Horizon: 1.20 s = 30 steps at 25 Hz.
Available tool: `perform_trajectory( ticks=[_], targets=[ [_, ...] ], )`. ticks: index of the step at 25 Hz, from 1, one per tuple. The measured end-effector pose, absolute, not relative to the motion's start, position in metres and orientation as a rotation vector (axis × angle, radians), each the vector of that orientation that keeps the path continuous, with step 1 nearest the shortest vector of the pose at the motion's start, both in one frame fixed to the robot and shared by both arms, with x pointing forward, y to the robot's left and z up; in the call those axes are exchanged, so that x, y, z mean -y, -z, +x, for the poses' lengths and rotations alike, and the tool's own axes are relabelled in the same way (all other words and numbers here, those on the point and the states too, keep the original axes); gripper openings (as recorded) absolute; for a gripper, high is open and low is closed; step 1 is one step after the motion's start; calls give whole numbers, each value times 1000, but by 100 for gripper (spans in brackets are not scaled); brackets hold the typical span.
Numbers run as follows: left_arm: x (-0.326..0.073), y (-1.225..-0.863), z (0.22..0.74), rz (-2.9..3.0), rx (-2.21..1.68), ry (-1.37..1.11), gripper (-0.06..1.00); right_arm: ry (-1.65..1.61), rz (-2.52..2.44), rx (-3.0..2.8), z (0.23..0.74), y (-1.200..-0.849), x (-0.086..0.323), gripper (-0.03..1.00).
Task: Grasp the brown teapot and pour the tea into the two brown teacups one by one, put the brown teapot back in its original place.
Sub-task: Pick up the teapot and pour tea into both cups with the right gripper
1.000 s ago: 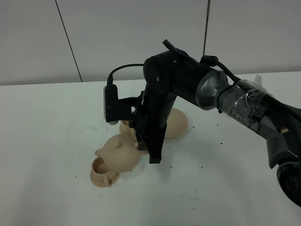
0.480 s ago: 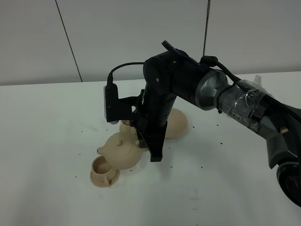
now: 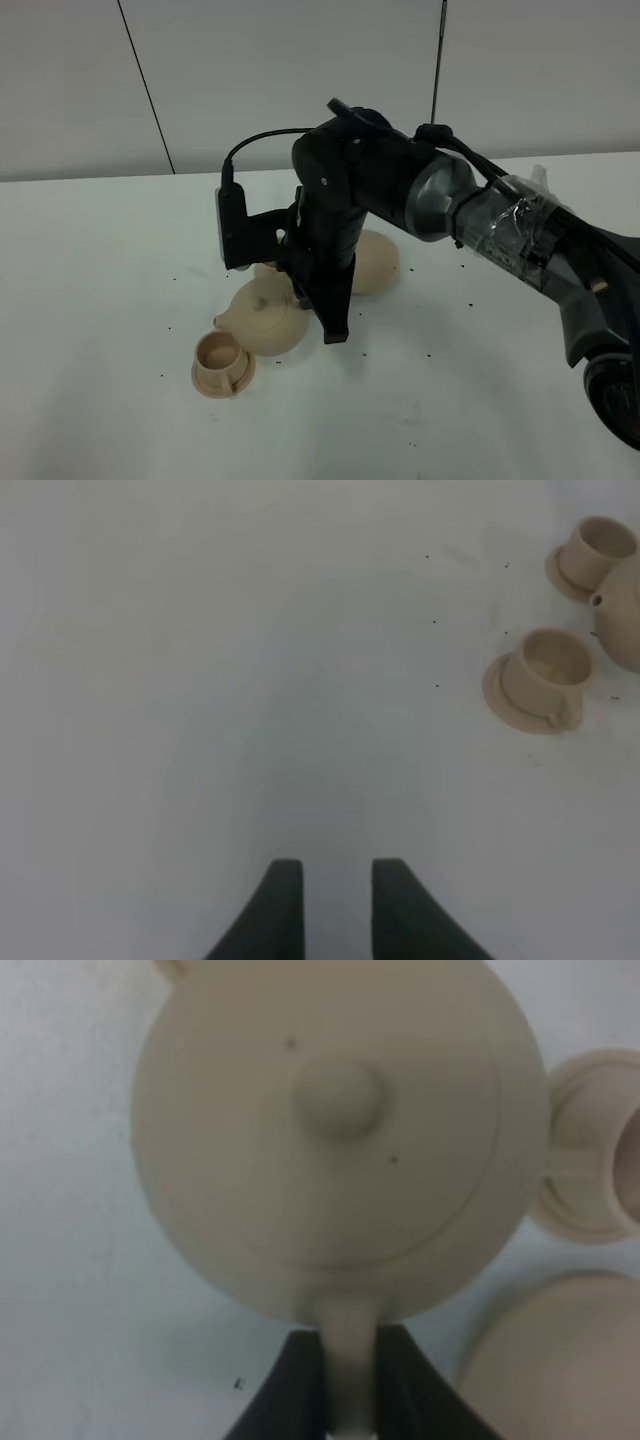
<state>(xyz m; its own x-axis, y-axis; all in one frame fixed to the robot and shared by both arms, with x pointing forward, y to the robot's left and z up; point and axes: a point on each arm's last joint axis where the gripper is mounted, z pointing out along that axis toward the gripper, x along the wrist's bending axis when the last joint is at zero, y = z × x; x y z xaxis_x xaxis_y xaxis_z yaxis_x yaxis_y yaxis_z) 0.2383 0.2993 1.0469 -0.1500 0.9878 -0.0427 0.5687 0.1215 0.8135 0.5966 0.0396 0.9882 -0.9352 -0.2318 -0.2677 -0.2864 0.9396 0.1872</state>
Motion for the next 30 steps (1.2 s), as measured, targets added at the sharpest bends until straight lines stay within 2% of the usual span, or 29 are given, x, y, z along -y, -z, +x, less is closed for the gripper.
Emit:
perform_trajectory(
  ticks=[14,30],
  targets=[
    [-299,-1047,238,1509,-1794,-883,24,-220,-449,-2746,584,-1004,-49,10],
    [-299,-1047,238,1509,-1794,-883,24,-100,-485,-2661,568,-1006,-65,10]
  ],
)
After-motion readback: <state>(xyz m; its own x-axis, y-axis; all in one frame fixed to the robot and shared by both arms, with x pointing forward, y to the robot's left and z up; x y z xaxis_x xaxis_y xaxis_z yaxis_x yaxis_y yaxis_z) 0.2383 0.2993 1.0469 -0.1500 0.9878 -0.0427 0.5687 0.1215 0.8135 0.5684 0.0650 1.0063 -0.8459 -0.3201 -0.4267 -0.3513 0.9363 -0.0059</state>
